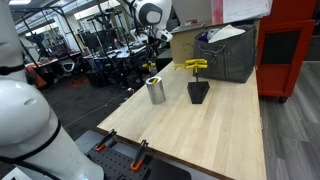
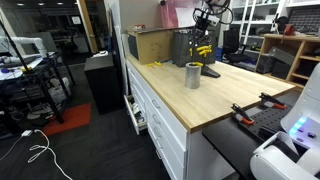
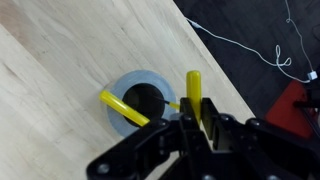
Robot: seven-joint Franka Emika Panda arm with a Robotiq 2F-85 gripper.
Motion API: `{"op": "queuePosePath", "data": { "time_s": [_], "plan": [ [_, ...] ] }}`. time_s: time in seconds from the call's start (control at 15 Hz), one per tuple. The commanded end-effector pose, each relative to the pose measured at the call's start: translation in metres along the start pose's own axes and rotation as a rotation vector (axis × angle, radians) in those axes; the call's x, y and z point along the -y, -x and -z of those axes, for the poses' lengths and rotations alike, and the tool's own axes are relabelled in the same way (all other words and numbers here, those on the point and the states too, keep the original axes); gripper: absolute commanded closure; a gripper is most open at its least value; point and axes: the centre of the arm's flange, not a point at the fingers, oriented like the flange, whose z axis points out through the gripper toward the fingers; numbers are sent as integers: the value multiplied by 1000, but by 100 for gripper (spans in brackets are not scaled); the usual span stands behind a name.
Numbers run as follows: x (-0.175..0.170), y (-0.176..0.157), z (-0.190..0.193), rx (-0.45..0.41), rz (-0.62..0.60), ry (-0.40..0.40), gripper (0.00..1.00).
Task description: Pick up the yellow and black object to the left of the silver cylindrical holder and put it back it in silver cylindrical holder, pick up the yellow and black object to the right of the silver cylindrical holder and stand it in the black stand
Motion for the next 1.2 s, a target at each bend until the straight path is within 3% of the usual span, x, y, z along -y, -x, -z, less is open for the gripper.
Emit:
{"op": "queuePosePath", "data": {
  "time_s": [0.0,0.53,1.13],
  "plan": [
    [3,-8,-8,-3,28,-28,96],
    [6,-14,-39,7,82,6,96],
    [7,-13,-68,20,115,103,96]
  ]
}}
